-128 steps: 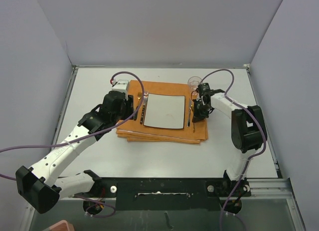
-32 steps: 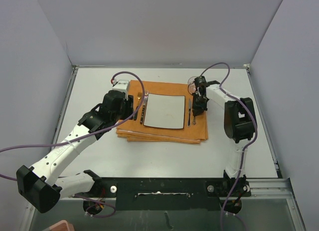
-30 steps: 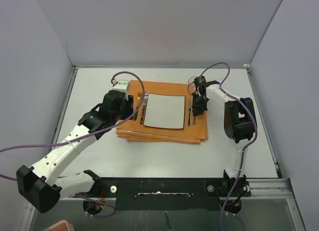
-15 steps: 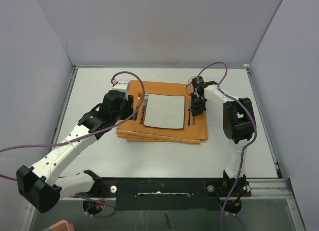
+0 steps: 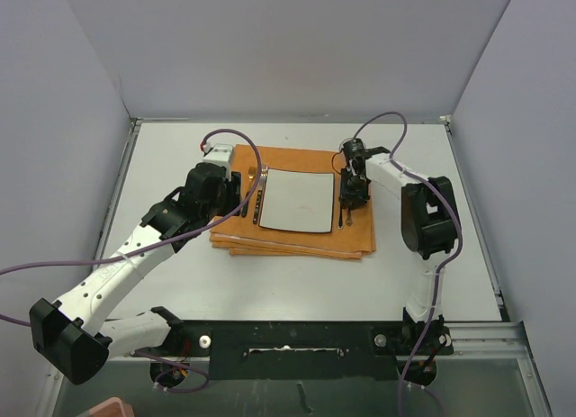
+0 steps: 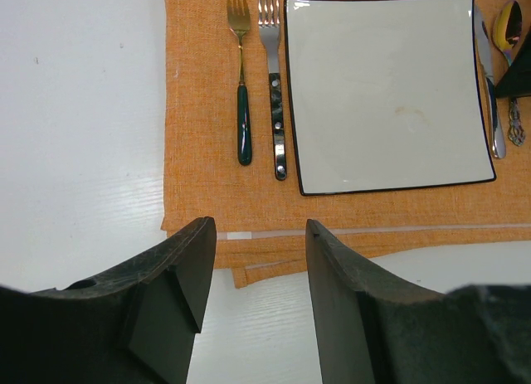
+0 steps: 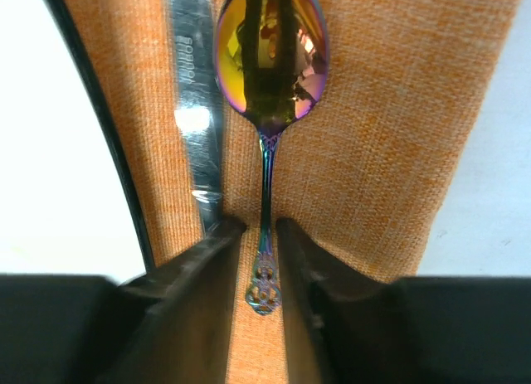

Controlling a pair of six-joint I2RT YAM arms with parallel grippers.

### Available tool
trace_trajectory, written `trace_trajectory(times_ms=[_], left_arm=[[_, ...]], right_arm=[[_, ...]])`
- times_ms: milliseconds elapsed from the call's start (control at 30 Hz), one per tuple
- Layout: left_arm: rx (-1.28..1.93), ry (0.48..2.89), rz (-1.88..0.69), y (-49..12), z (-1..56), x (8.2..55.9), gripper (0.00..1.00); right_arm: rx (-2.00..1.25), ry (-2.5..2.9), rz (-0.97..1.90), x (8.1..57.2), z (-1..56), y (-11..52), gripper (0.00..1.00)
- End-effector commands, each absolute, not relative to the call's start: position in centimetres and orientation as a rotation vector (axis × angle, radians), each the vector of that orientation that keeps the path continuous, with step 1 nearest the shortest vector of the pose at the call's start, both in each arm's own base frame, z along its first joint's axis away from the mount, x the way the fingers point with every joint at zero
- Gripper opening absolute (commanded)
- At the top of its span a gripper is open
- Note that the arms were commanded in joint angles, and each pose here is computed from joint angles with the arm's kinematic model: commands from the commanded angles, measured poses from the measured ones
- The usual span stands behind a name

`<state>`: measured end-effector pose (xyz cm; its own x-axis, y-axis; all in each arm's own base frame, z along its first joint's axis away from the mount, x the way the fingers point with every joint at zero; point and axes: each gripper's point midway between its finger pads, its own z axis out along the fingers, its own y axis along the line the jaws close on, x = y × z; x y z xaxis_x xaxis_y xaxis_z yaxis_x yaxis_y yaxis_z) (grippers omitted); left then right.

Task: Set the dinner table for one person
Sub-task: Place the spoon on the napkin, then adjust the knife on the napkin.

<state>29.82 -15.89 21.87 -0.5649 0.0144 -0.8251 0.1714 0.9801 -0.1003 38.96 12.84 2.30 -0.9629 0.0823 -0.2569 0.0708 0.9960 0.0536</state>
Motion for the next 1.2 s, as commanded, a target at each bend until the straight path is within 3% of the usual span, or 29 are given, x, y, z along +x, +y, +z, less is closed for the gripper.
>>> trace_trajectory(times_ms=[0,533,700,1167], left_arm=[[0.106,2.073,-0.245,-15.8,24.8,30.3,0.46],[0.092,2.094,-0.275,-16.3,24.0,30.2,0.46],[0.092,2.115,-0.257,-16.2,22.7,30.2,0.46],[0.094,2.188,-0.27,-17.4,19.6,30.6,0.45]], right_arm=[[0.079,2.839,0.095,39.3,4.1,14.2,0.36],[0.056,2.679,0.034,40.8,14.2,12.2,0.45],[0.055,2.686,0.082,39.5,14.8,12.4,0.45],[-0.141,2.816,0.203,35.4,9.9,14.3,0.25]])
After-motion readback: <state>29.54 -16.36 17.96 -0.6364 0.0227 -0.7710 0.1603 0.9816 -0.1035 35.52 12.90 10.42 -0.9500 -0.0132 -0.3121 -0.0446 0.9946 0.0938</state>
